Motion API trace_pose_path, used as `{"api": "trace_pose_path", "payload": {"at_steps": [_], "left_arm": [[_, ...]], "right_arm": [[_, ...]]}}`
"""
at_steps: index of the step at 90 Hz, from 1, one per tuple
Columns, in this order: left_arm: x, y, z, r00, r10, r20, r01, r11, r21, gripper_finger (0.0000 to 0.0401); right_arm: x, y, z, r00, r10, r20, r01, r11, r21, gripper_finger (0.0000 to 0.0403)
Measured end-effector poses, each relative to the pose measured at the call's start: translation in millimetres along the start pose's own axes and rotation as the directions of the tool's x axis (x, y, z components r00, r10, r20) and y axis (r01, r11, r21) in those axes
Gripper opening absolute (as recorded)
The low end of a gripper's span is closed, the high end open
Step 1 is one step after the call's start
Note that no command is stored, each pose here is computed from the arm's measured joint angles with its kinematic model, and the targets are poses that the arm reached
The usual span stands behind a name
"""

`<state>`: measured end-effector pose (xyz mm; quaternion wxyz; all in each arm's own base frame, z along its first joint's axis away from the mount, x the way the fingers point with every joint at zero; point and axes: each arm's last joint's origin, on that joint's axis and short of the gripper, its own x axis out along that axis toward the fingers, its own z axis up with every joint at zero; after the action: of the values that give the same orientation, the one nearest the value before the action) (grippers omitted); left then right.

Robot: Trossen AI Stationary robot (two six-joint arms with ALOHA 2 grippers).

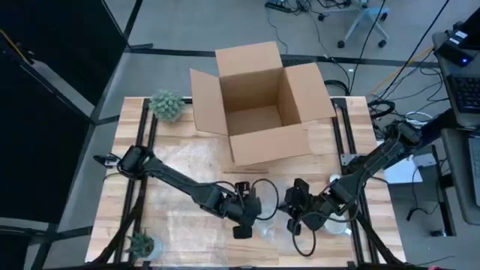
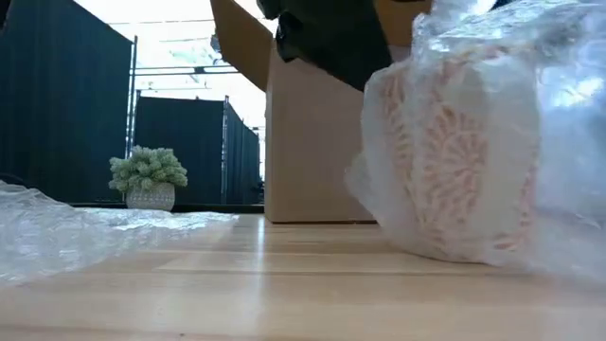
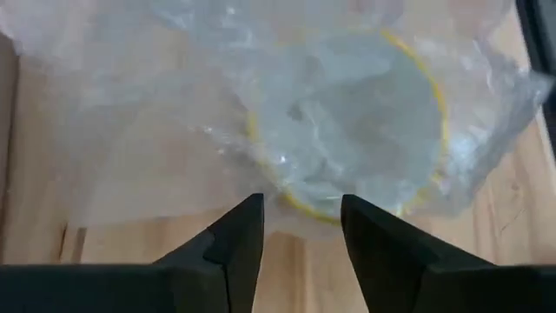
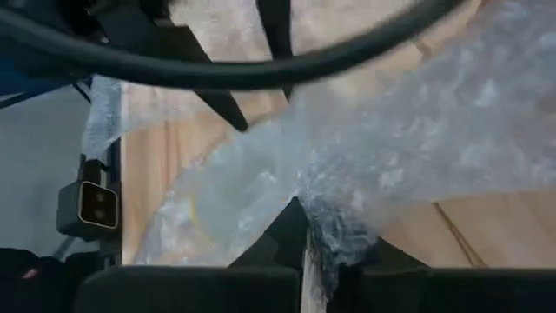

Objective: Wrap mug
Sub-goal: Wrap the orange mug with bubble wrap

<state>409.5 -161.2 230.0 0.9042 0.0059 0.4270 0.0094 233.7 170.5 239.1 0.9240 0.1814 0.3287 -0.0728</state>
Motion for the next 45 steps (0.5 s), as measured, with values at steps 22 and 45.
{"api": "trace_pose_path", "payload": {"at_steps": [22, 45], "left_arm": [[5.7, 6.3, 2.9, 0.999, -0.009, 0.046, 0.01, 1.0, -0.027, 0.0146], [5.6, 5.5, 3.9, 0.998, -0.032, 0.051, 0.033, 0.999, -0.029, 0.0146]], "right_arm": [[12.5, 0.5, -2.3, 1.0, -0.02, 0.0, 0.02, 0.999, -0.025, 0.0], [20.7, -8.9, -11.3, 0.99, -0.116, -0.076, 0.116, 0.993, -0.01, 0.0]]}}
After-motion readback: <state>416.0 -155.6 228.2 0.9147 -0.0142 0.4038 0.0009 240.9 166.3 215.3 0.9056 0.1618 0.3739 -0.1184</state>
